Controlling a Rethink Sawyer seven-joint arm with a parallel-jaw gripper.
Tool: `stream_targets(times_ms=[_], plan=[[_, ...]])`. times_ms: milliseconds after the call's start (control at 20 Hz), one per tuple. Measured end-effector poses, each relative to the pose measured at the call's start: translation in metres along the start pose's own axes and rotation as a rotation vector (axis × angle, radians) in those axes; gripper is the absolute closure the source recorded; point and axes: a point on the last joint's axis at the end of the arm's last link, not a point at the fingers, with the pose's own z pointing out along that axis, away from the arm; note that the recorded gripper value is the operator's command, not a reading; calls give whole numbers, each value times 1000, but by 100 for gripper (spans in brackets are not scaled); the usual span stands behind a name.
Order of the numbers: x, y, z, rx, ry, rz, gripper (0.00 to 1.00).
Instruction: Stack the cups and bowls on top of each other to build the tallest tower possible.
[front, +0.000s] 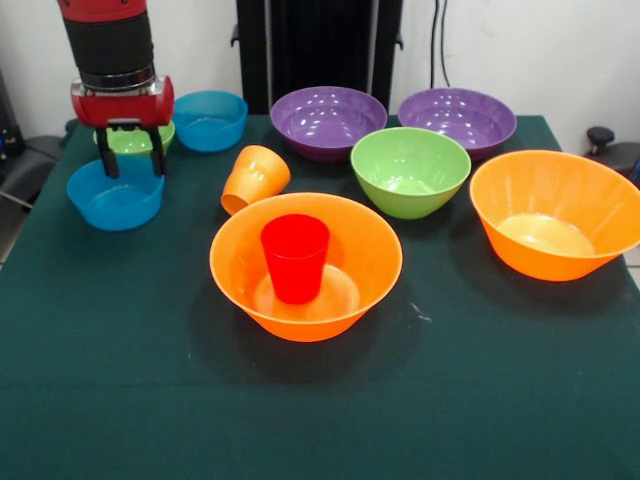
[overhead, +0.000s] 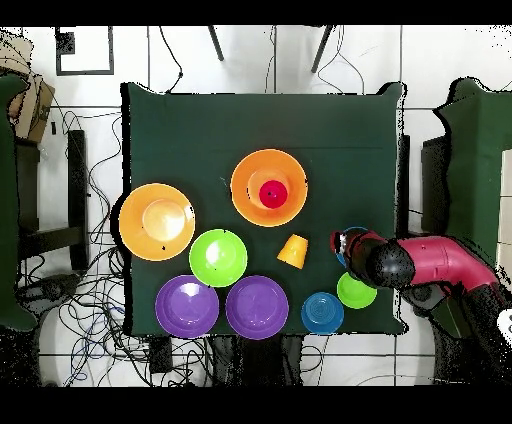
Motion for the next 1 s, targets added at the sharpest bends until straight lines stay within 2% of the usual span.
stream_targets(times_ms=[350,700,1000], plan=[[1,0,2,-2,3,1,0],[12,3,15,-10,27,0,0],[19,11,33,-14,45,-22,0]])
